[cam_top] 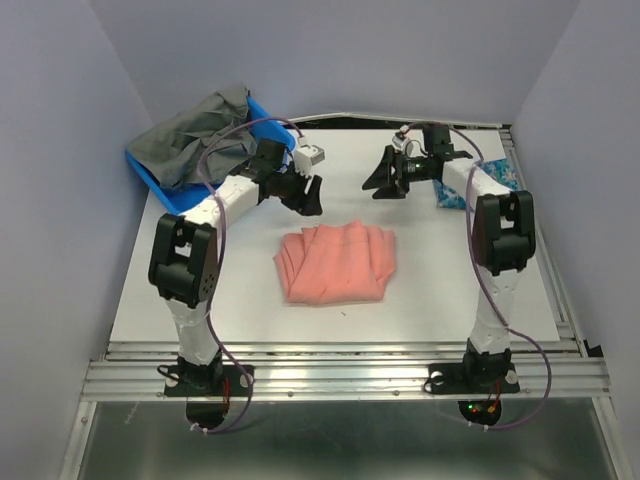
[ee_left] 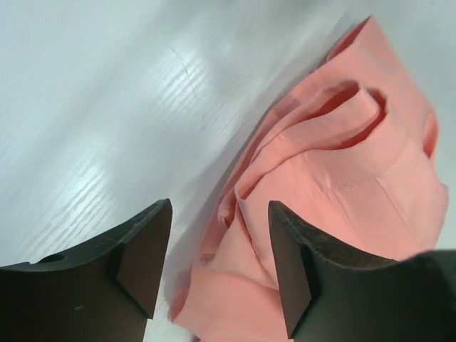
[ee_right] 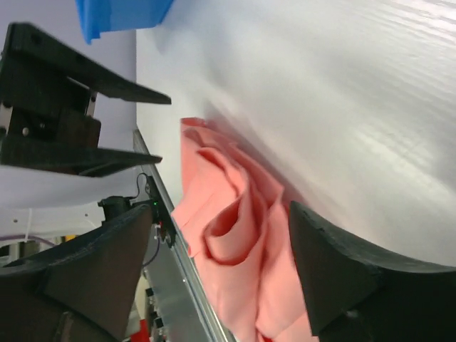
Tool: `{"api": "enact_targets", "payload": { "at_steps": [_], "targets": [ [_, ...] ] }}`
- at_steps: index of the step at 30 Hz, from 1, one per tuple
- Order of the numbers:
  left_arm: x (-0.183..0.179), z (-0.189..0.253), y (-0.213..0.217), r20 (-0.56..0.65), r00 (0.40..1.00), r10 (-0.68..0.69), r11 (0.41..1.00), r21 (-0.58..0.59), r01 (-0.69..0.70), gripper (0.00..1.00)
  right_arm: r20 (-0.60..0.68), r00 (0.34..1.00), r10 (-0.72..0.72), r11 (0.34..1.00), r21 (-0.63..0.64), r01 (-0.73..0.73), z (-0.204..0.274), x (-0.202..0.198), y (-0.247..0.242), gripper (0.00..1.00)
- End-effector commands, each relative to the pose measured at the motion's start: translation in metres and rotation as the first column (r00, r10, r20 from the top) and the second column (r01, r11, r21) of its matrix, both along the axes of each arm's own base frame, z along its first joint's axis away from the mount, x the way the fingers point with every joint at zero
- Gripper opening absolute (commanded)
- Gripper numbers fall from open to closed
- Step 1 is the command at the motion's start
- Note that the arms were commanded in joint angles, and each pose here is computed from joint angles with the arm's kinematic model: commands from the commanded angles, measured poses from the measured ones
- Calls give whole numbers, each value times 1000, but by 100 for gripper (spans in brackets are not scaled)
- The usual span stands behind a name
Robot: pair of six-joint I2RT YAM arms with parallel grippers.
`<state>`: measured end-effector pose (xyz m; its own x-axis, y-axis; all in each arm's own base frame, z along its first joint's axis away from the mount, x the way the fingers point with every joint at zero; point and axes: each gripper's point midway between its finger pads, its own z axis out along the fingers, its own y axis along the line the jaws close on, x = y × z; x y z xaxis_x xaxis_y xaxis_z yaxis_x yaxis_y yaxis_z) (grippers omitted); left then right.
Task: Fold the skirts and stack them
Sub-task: Fold the skirt, then neatly place the folded skirt to the corner
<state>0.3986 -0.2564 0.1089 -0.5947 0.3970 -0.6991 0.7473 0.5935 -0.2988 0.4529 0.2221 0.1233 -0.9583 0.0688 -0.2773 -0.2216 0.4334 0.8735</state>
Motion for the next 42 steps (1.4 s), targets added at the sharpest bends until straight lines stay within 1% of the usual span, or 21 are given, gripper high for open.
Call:
{"api": "enact_targets", "payload": {
  "at_steps": [1, 2, 4, 6, 9, 12, 14, 19, 22, 25, 26, 28, 29, 30, 32, 35, 36, 38, 40, 41, 42],
  "targets": [
    [-6, 100, -5, 98, 994, 54, 989, -145, -39, 68, 238, 970, 38, 998, -52, -26, 68, -22, -6, 75],
    [-9, 104, -4, 103, 993, 53, 988, -152, -37, 68, 247, 968, 40, 998, -57, -27, 72, -28, -7, 72],
    [-20, 123, -4, 133, 990, 44, 982, -185, -19, 64, 265, 963, 55, 997, -60, -40, 77, -43, -9, 58],
    [-36, 118, -3, 97, 995, 38, 977, -211, -17, 60, 277, 955, 110, 993, -63, -97, 79, -75, 1, 48],
    [-61, 88, -5, 4, 1000, 12, 980, -199, -11, 54, 219, 954, 203, 979, -58, -195, 67, -125, 26, 43],
    [-82, 58, -10, -88, 996, 4, 979, -201, -22, 50, 123, 962, 243, 969, -66, -237, 35, -161, 43, 42],
    [-88, 34, -11, -173, 984, 35, 977, -201, -70, 49, 82, 975, 206, 976, -95, -198, 7, -161, 44, 41],
    [-82, -30, -4, -308, 942, 136, 978, -107, -177, 49, 21, 994, 110, 955, -280, -99, -52, -128, 29, 41],
    [-68, -56, 4, -326, 924, 201, 973, -43, -227, 49, 26, 998, 60, 927, -373, -46, -70, -103, 18, 40],
    [-41, -54, 8, -253, 941, 224, 971, -19, -237, 49, 44, 998, 42, 914, -405, -20, -77, -89, 13, 40],
    [-26, -40, 7, -188, 960, 210, 975, -25, -219, 50, 59, 998, 38, 922, -388, -12, -69, -81, 17, 40],
    [-20, -14, 6, -117, 980, 162, 985, -46, -169, 56, 60, 996, 65, 949, -311, -43, -47, -82, 29, 46],
    [-17, 3, 2, -36, 994, 100, 993, -54, -102, 59, 69, 995, 65, 959, -280, -43, -34, -80, 34, 48],
    [-17, 17, 0, 20, 997, 68, 996, -55, -67, 61, 90, 992, 86, 972, -225, -64, -11, -85, 39, 55],
    [-29, 49, 1, 138, 990, 8, 1000, -22, -5, 65, 108, 991, 84, 981, -182, -63, 13, -89, 42, 61],
    [-58, 61, -1, 312, 944, -103, 987, 149, 58, 67, 148, 987, 61, 985, -171, -35, 38, -101, 38, 71],
    [-81, 72, -19, 388, 899, -203, 973, 186, 139, 68, 150, 988, 30, 981, -194, 0, 36, -104, 28, 74],
    [-108, 51, -24, 413, 864, -289, 942, 286, 178, 69, 131, 991, -11, 976, -213, 39, 30, -106, 15, 75],
    [-137, 39, -36, 459, 798, -391, 899, 375, 224, 70, 79, 992, -101, 965, -233, 117, 17, -106, -11, 77],
    [-145, 35, -41, 466, 779, -419, 886, 397, 240, 74, 64, 989, -131, 961, -236, 142, 13, -105, -20, 79],
    [-149, 32, -42, 477, 764, -435, 875, 424, 233, 86, 48, 986, -161, 957, -236, 168, 11, -103, -28, 82]
  ]
}}
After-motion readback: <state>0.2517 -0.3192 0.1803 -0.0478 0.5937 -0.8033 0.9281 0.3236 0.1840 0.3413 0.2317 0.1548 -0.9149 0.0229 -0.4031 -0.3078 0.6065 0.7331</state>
